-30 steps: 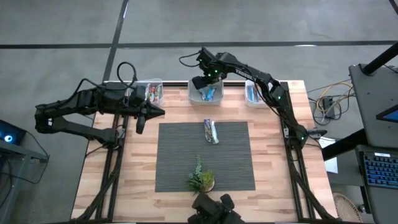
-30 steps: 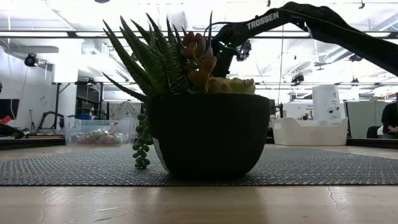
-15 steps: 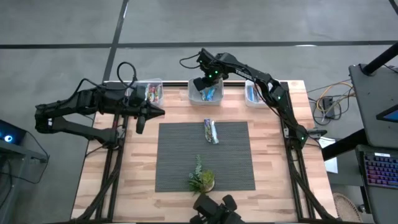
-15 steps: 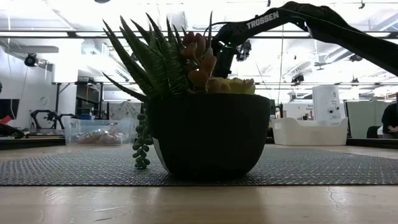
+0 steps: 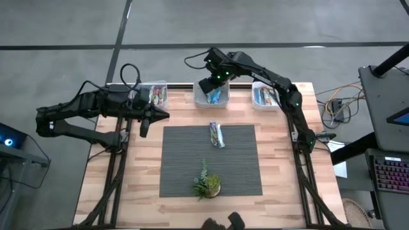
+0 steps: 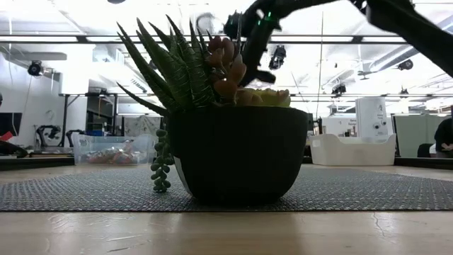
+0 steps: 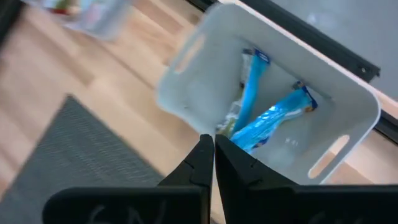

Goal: Pick and place Granola Bars by type
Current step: Put the yellow granola bar into the white bin

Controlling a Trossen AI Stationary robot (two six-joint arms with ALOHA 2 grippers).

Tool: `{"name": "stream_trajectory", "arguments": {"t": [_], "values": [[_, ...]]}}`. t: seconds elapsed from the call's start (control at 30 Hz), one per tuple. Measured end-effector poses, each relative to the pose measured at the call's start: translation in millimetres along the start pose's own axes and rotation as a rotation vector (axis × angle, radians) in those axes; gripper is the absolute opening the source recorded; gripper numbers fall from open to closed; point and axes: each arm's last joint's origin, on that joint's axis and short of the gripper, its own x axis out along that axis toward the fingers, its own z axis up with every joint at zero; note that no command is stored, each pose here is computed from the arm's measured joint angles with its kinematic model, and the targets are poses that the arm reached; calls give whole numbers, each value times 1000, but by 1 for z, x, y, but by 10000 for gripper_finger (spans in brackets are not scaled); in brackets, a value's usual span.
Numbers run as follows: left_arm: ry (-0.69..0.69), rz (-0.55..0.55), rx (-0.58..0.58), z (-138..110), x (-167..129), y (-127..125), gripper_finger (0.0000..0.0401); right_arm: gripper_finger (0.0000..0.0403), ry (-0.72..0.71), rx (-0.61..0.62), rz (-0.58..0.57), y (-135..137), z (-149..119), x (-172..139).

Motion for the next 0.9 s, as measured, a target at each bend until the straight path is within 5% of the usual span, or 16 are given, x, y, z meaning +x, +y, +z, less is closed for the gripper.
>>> {"name": "stream_trajectory", "arguments": {"t": [0.43, 0.9], "values": [[0, 0, 0, 0, 0, 0, 0, 8, -115, -148, 153, 59, -43, -86], [0, -1, 0, 0, 0, 0, 0, 8, 0, -231, 188, 102, -96, -104]]}}
